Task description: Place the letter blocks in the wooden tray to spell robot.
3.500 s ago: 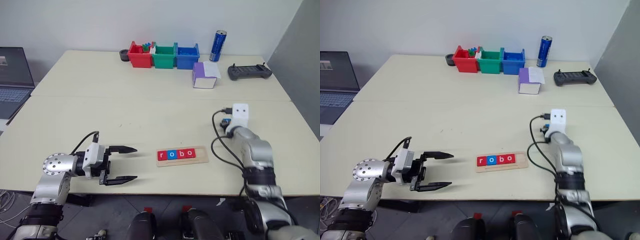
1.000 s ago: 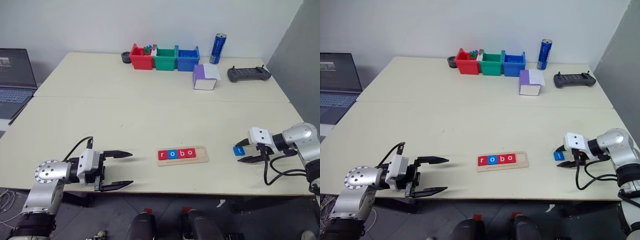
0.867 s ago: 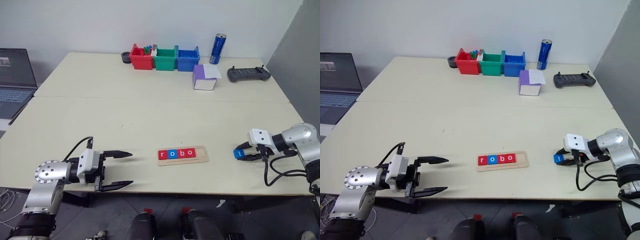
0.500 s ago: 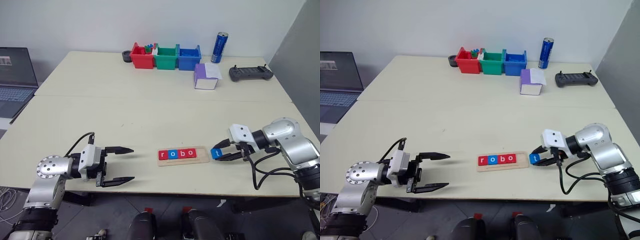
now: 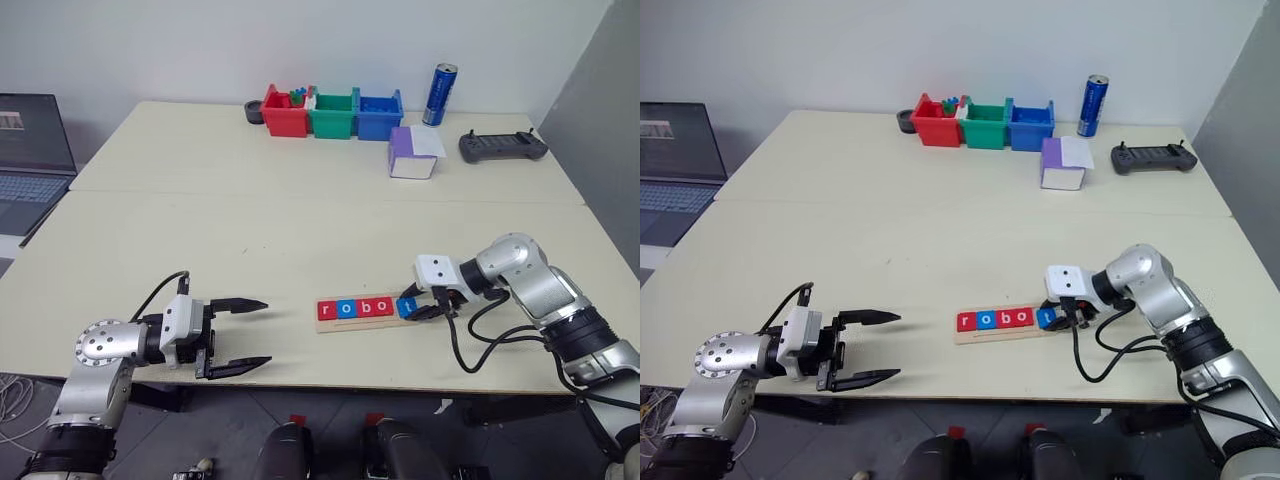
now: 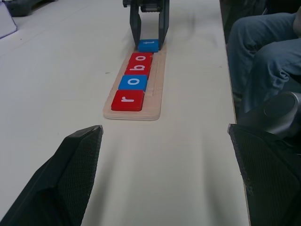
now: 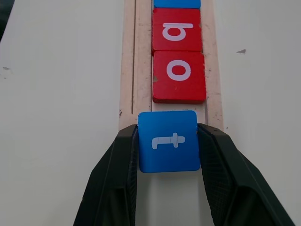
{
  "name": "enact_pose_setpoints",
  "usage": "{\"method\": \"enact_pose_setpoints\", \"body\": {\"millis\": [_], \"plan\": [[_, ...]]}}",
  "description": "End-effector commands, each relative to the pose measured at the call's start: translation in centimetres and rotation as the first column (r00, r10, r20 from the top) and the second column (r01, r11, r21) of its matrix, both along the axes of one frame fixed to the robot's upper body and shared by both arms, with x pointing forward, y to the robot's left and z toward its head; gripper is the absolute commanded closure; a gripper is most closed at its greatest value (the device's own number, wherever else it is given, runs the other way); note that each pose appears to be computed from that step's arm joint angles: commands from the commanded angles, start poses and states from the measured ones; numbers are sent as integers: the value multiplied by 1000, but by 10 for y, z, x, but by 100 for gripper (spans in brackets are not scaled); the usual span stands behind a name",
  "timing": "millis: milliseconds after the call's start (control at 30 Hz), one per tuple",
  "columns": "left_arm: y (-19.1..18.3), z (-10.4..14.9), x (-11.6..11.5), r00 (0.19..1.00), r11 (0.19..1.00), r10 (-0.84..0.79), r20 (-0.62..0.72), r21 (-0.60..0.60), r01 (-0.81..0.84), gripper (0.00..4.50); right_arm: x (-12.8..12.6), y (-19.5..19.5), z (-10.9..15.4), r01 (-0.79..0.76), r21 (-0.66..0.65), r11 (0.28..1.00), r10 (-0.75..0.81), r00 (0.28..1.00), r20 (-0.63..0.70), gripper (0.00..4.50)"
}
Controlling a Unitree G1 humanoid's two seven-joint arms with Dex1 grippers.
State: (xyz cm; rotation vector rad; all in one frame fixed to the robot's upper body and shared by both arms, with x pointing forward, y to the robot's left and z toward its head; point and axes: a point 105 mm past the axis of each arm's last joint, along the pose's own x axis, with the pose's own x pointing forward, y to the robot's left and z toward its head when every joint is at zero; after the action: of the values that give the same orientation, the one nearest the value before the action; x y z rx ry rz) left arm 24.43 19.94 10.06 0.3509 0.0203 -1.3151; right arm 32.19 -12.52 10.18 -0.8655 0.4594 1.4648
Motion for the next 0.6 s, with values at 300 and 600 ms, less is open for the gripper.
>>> {"method": "enact_pose_setpoints", "body": {"millis": [300, 600], "plan": [[4, 11, -1, 998, 1000, 8, 58, 11, -8, 0, 7, 11, 12, -24, 4, 1000, 24, 998, 56, 304], [5, 13, -1, 998, 1000, 12, 62, 16, -13, 0, 9, 13, 11, -36, -10, 999, 37, 997, 61, 304]]}}
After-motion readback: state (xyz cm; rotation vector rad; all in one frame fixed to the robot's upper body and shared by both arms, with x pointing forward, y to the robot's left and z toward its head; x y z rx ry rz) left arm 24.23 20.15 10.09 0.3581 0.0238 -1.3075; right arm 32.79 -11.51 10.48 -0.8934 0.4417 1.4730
